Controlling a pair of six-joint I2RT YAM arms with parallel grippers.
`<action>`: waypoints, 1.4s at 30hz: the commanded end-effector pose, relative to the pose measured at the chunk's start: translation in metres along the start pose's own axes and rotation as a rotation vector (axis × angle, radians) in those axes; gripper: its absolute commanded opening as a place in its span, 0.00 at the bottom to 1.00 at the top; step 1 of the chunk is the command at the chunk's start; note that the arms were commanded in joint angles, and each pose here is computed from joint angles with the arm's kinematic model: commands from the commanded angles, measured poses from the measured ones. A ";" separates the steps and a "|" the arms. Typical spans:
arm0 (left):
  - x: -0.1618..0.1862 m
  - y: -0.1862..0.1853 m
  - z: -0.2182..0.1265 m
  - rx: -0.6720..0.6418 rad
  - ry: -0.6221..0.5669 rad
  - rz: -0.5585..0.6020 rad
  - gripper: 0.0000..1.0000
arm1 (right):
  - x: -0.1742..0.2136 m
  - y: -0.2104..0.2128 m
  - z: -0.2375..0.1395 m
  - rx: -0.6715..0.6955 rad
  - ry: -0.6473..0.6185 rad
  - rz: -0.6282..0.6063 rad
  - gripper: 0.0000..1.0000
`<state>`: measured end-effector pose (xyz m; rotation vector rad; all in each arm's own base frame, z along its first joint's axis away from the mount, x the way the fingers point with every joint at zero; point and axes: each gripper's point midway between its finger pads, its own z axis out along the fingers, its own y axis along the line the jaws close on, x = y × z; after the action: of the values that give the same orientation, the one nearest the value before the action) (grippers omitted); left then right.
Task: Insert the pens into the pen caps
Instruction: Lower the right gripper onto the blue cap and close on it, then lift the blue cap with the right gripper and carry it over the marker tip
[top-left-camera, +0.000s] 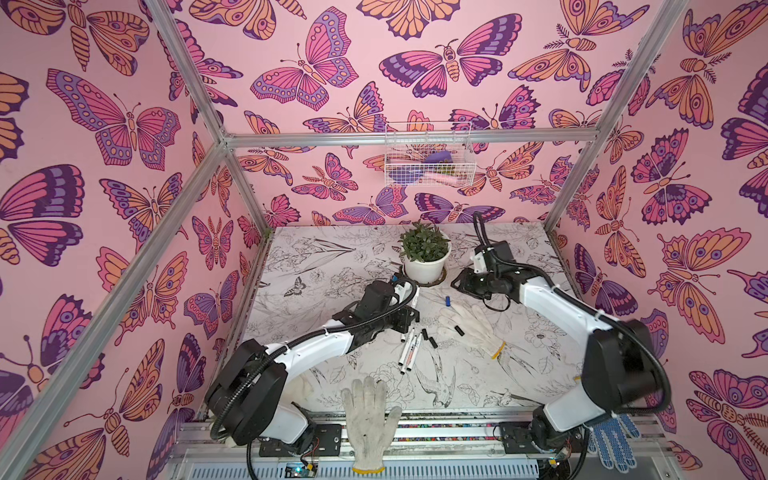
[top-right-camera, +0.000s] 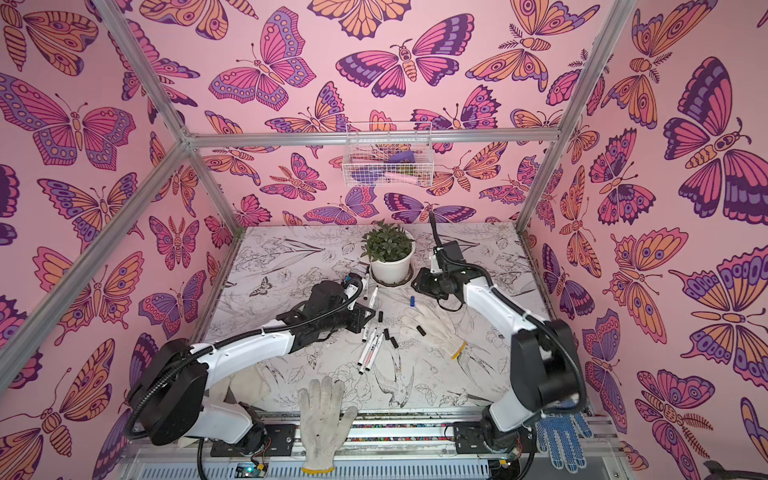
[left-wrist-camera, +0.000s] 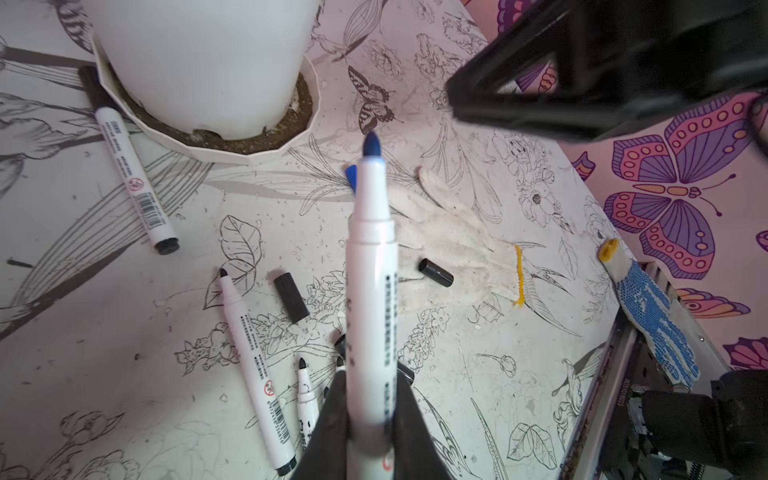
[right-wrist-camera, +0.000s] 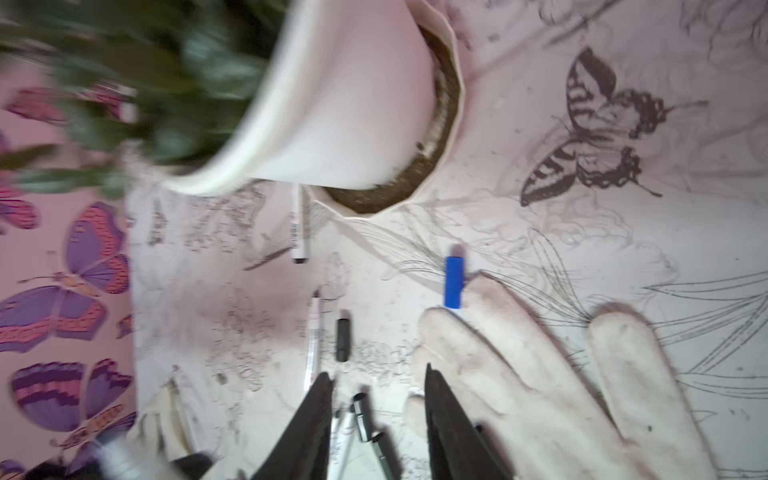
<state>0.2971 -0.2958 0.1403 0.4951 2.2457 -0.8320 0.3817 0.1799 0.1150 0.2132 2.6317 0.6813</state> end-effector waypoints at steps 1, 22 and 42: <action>-0.003 0.007 -0.007 -0.041 -0.024 -0.003 0.00 | 0.006 -0.016 0.021 0.125 0.047 -0.057 0.39; -0.006 0.009 -0.014 -0.055 -0.041 0.003 0.00 | 0.028 -0.050 0.093 0.375 0.169 -0.235 0.29; -0.002 -0.016 -0.003 0.051 0.002 0.091 0.00 | -0.001 0.064 -0.034 -0.074 -0.031 -0.180 0.03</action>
<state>0.2938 -0.2935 0.1502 0.5400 2.2085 -0.8135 0.3899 0.2113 0.1474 -0.0210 2.5749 0.5083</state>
